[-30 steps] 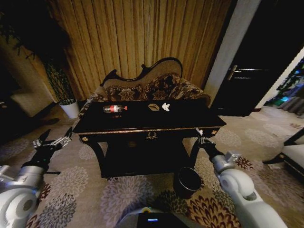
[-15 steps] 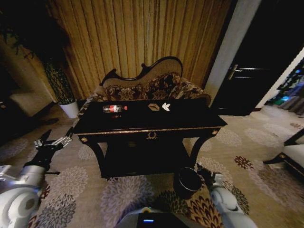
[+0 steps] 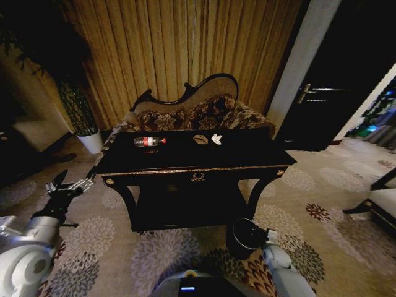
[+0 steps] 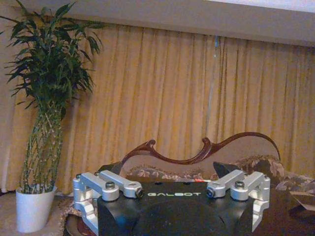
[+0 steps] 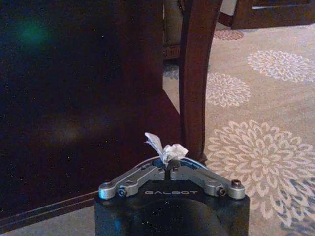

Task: Move to the front of the table and place the trash on the table into the trash bin.

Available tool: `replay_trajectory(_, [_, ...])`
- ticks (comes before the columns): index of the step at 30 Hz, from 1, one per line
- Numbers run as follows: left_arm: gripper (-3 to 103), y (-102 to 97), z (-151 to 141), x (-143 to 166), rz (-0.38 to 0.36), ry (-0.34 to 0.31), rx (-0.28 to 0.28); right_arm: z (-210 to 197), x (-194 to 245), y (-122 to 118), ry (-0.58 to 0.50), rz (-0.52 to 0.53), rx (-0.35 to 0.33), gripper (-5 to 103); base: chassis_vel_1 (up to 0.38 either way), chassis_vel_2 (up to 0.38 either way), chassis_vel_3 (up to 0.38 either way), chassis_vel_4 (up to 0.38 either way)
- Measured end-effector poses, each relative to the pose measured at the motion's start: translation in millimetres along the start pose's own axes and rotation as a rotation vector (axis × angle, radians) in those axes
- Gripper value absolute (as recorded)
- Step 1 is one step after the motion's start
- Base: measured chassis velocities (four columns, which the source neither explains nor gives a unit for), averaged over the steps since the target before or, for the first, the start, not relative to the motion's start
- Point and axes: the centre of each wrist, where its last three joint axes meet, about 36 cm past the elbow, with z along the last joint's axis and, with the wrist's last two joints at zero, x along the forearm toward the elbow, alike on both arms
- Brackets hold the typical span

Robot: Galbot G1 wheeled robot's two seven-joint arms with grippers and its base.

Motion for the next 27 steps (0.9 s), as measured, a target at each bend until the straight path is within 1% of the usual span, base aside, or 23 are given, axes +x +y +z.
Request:
replay_trajectory(7, [100,-0.2,0.1,0.4,0.001,0.0,-0.012,8.3,-3.1,3.4,-0.006,0.007,0.012,1,0.0,0.0,0.0,0.0])
replay_trajectory(8, [100,-0.3,0.1,0.4,0.001,0.0,-0.012,8.2,-2.2,3.8,-0.008,0.006,0.018,4,0.0,0.0,0.0,0.0])
replay_trajectory(9, [100,-0.3,0.1,0.5,0.001,0.0,-0.012,8.0,-2.0,3.9,-0.009,0.006,0.022,4,0.0,0.0,0.0,0.0])
replay_trajectory(10, [100,-0.3,0.3,0.6,0.0,-0.001,-0.012,7.3,-1.8,3.3,-0.011,0.011,0.04,10,0.0,0.0,0.0,0.0])
replay_trajectory(11, [100,-0.3,0.3,0.6,0.0,-0.001,-0.012,7.3,-1.8,3.3,-0.011,0.011,0.04,10,0.0,0.0,0.0,0.0])
replay_trajectory(12, [100,-0.3,0.4,0.7,0.0,-0.001,-0.012,7.1,-1.7,2.8,-0.011,0.012,0.043,15,0.0,0.0,0.0,0.0])
replay_trajectory(13, [100,-0.4,0.7,1.0,0.001,0.0,-0.011,6.4,-1.4,2.0,-0.012,0.014,0.047,15,0.0,0.0,0.0,0.0])
replay_trajectory(14, [100,-0.5,1.3,1.5,0.003,0.002,-0.01,5.4,-0.8,0.9,-0.012,0.015,0.049,26,0.0,0.0,0.0,0.0])
replay_trajectory(16, [100,-0.6,1.5,1.7,0.004,0.002,-0.01,5.1,-0.3,0.4,-0.012,0.015,0.051,26,0.0,0.0,0.0,0.0])
replay_trajectory(19, [100,-0.9,1.4,1.7,0.007,0.001,-0.01,5.0,1.8,-0.3,-0.013,0.014,0.053,42,0.0,0.0,0.0,0.0])
replay_trajectory(20, [100,-0.9,1.4,1.7,0.007,0.001,-0.01,5.0,1.8,-0.3,-0.013,0.014,0.053,42,0.0,0.0,0.0,0.0])
replay_trajectory(23, [100,-1.3,0.6,1.5,0.009,-0.001,-0.012,4.9,3.2,-0.4,-0.014,0.013,0.054,58,0.0,0.0,0.0,0.0])
replay_trajectory(24, [100,-1.3,0.6,1.5,0.009,-0.001,-0.012,4.9,3.2,-0.4,-0.014,0.013,0.054,58,0.0,0.0,0.0,0.0])
replay_trajectory(25, [100,-1.3,0.5,1.5,0.009,-0.002,-0.013,4.5,3.6,-0.4,-0.015,0.013,0.053,64,0.0,0.0,0.0,0.0])
replay_trajectory(26, [100,-1.3,0.5,1.5,0.009,-0.002,-0.013,4.5,3.6,-0.4,-0.015,0.013,0.053,64,0.0,0.0,0.0,0.0])
replay_trajectory(27, [100,-1.2,0.5,1.6,0.009,-0.003,-0.014,4.0,3.9,-0.5,-0.017,0.013,0.053,70,0.0,0.0,0.0,0.0])
